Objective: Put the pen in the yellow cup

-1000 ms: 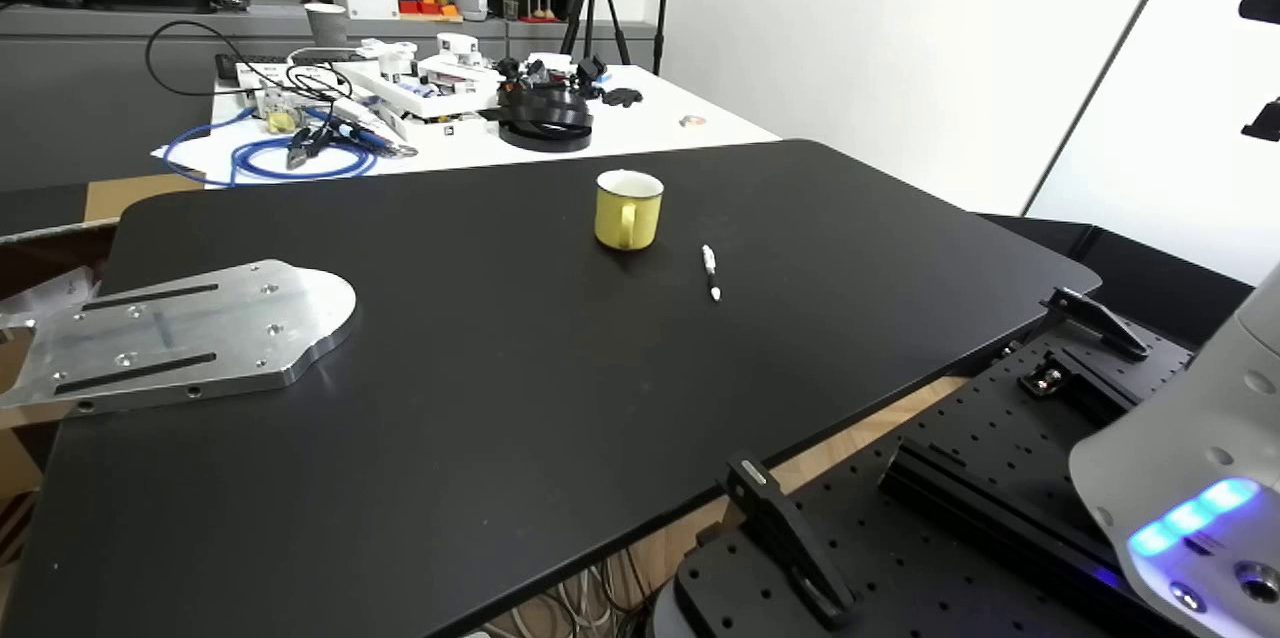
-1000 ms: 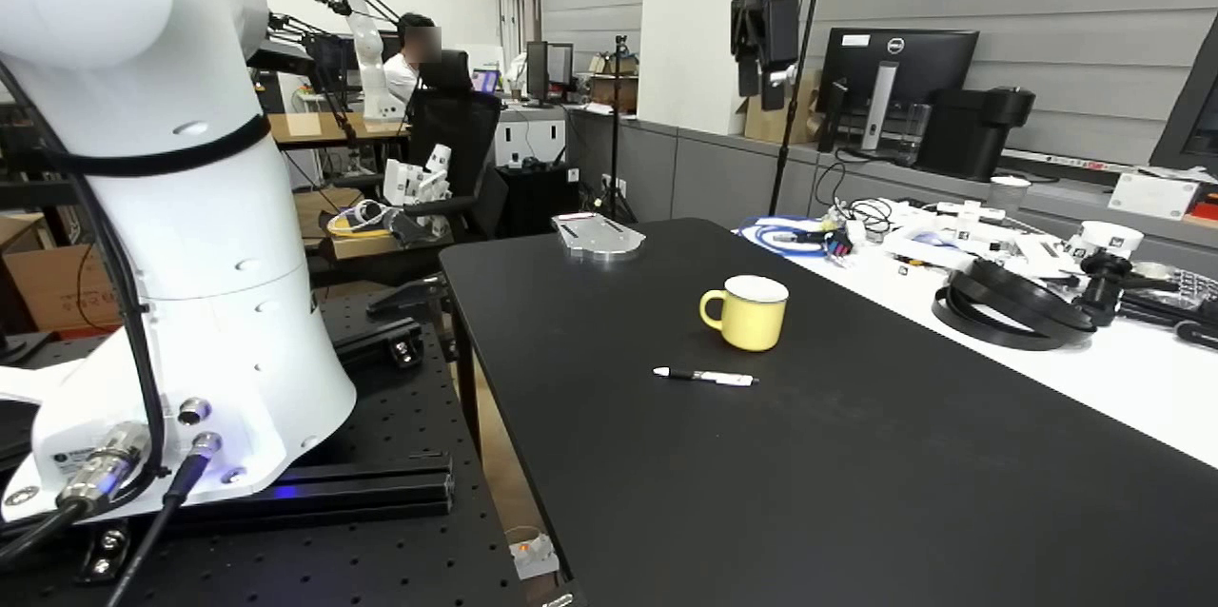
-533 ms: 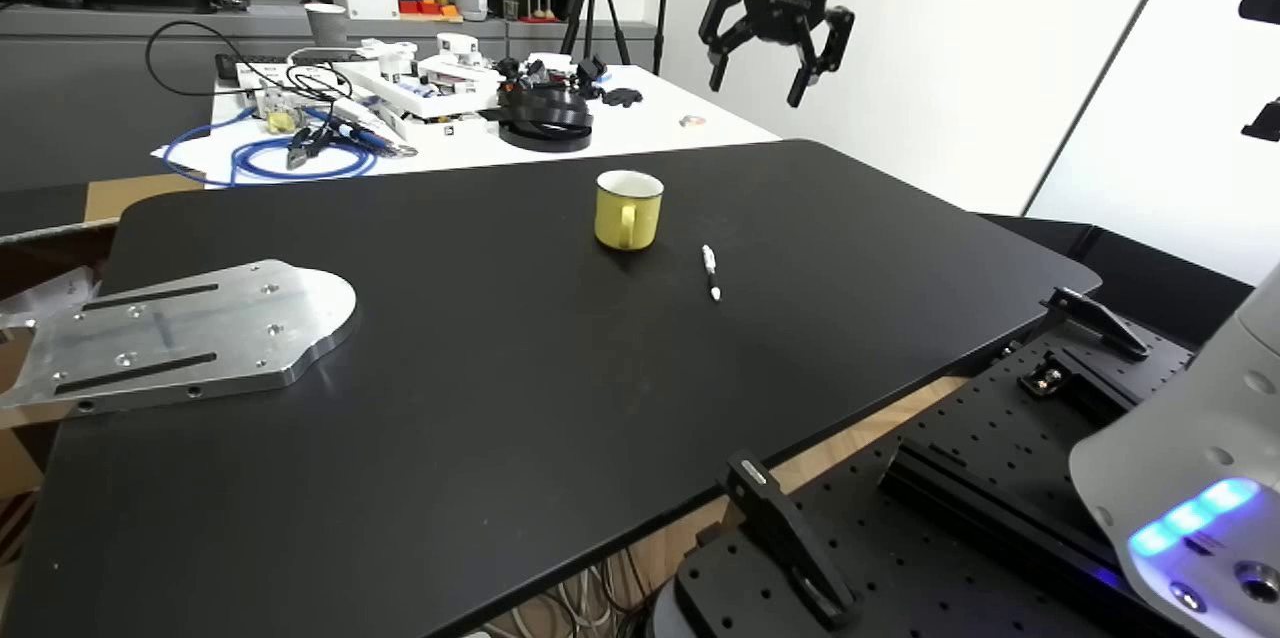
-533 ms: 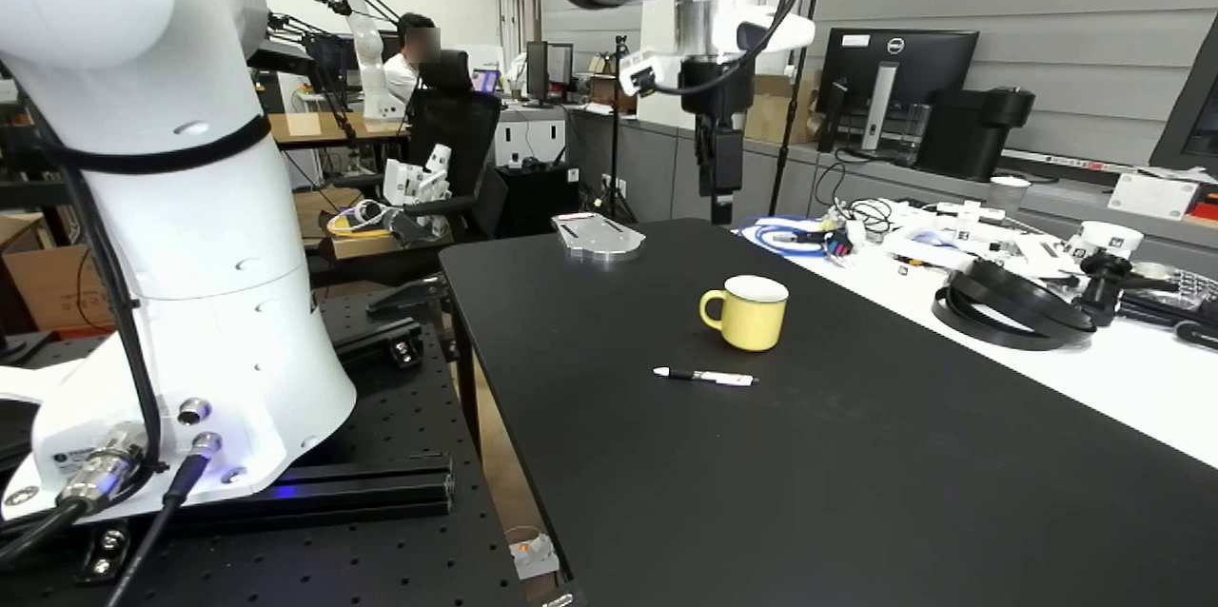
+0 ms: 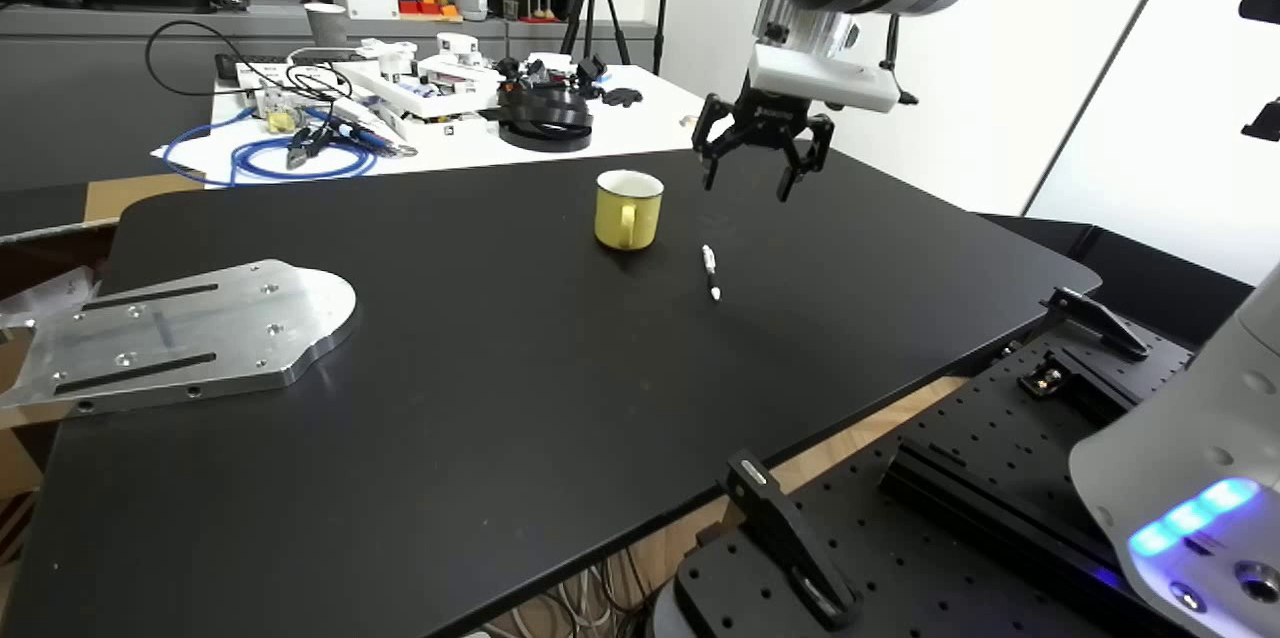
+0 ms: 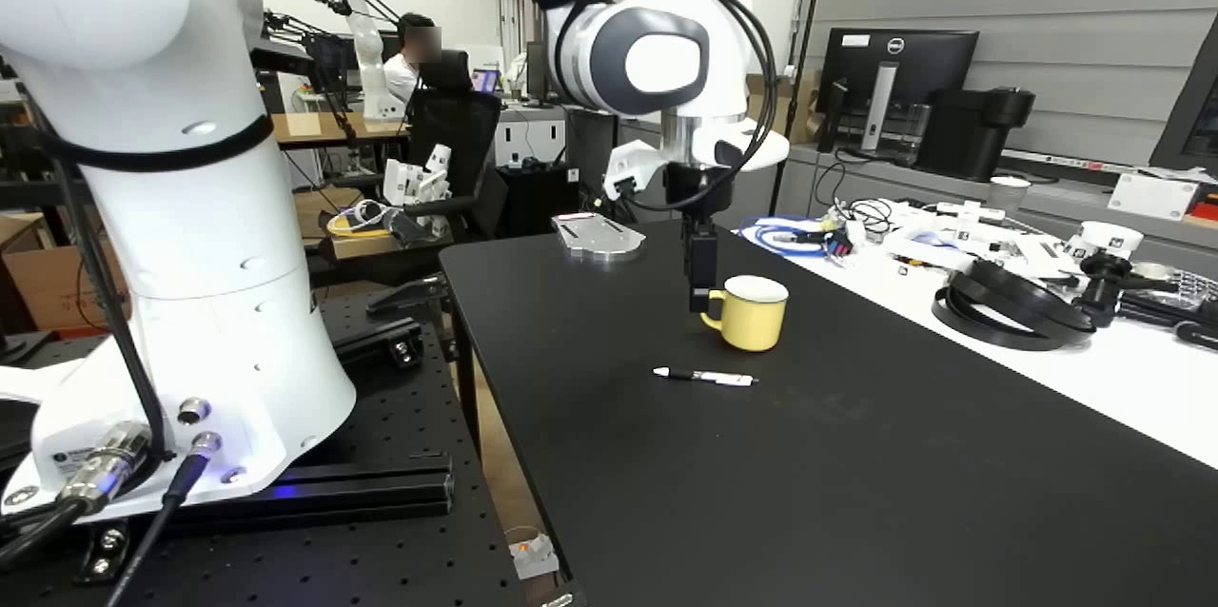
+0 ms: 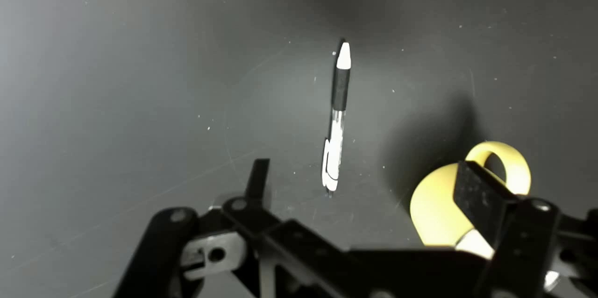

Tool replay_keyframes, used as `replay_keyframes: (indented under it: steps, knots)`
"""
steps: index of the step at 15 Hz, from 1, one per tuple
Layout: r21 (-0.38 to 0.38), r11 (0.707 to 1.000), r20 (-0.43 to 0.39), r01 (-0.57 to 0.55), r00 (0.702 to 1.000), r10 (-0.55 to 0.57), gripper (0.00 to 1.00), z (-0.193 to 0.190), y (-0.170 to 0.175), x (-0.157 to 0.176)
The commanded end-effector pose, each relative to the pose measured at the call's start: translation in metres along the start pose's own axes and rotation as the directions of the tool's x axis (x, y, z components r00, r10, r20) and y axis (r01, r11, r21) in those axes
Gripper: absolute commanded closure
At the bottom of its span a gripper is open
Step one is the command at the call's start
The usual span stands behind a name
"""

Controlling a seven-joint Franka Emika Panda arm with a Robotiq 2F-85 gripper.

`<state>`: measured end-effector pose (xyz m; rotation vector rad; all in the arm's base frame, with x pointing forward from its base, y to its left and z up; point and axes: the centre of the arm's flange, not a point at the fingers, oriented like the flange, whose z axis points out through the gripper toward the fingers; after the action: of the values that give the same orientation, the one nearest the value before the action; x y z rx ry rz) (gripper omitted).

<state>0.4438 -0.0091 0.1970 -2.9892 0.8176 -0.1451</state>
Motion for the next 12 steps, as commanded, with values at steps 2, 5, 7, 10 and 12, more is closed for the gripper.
replay_keyframes:
  steps: [2,5,7,10,12]
  knots:
    - [-0.025,0.999,0.029,-0.032,0.999,0.033,0.00,0.051,-0.005,0.003]
    - [-0.022,0.999,0.028,-0.036,0.999,0.037,0.00,0.070,-0.009,-0.002]
    - [-0.018,0.999,0.020,-0.050,0.999,0.050,0.00,0.080,-0.014,-0.002]
    - [-0.022,0.998,0.013,-0.066,0.998,0.066,0.00,0.095,-0.017,-0.002]
    - [-0.026,0.997,0.013,-0.076,0.997,0.076,0.00,0.104,-0.017,-0.002]
